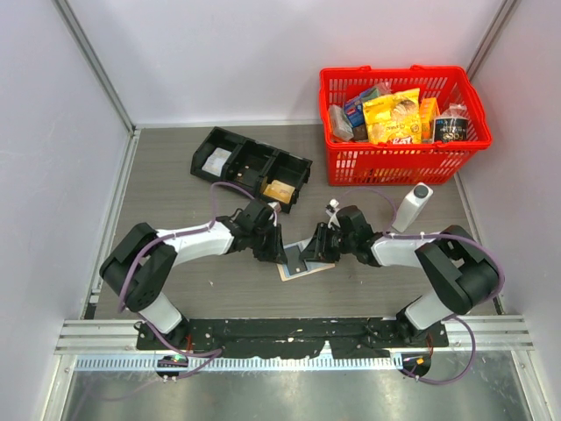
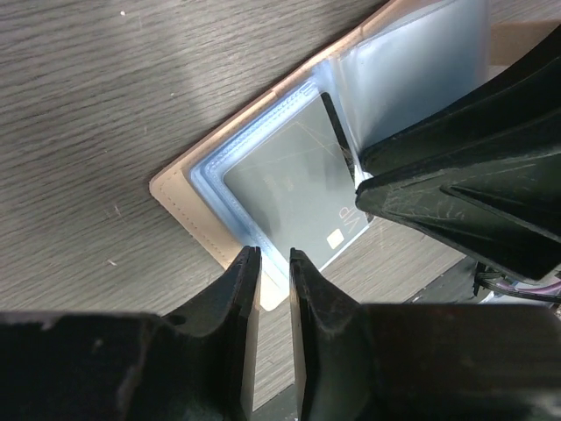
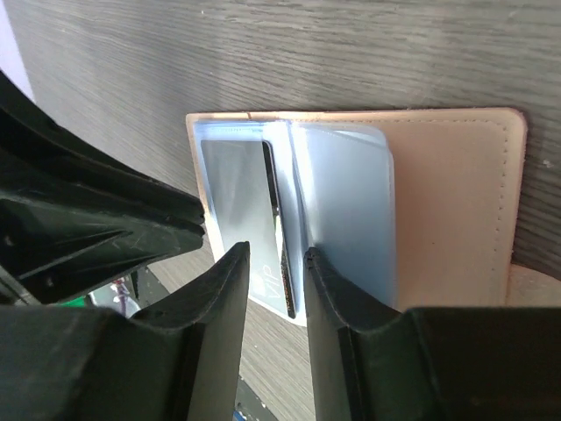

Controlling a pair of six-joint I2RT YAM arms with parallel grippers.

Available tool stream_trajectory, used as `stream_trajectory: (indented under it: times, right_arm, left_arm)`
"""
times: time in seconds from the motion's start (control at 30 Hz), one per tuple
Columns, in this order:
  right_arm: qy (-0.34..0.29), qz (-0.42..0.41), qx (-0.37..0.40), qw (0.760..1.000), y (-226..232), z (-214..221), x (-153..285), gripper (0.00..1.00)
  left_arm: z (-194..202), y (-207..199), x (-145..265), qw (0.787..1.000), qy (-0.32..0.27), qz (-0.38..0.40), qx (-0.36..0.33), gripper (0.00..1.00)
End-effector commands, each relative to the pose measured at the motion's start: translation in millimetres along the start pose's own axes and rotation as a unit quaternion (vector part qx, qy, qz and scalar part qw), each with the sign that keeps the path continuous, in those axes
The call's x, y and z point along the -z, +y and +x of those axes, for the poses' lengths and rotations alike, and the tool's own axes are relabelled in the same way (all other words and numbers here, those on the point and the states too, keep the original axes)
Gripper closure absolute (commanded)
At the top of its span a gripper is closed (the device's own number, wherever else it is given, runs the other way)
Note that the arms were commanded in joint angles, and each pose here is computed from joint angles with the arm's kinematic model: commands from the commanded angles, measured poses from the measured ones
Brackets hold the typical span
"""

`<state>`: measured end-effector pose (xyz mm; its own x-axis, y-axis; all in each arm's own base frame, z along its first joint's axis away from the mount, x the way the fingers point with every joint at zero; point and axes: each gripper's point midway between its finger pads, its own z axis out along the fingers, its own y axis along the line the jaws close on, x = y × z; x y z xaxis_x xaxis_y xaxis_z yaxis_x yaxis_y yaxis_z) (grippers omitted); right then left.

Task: Take the credit cards out of the card holder
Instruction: Remove the credit card from the card holder.

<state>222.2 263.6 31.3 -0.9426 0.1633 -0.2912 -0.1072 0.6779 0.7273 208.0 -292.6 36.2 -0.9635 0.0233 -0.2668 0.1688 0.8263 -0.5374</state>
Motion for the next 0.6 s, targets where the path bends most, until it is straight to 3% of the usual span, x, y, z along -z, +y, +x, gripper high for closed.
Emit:
stream_trajectory:
  times: [0.0,0.57]
  right_arm:
    - [-0.001,-0.032,-0.002,0.999,2.8,0.5,-2.1,0.63]
    - [0.006,-0.111,0.023,0.994,33.6,1.3,5.8,0.69]
  left_arm:
    - [-3.3,-1.6,-4.8,1.000,-0.010,0.008,-0.016,0.78]
    - [5.0,21.4,-13.5,0.999,0.002,-0.033,-0.019,0.84]
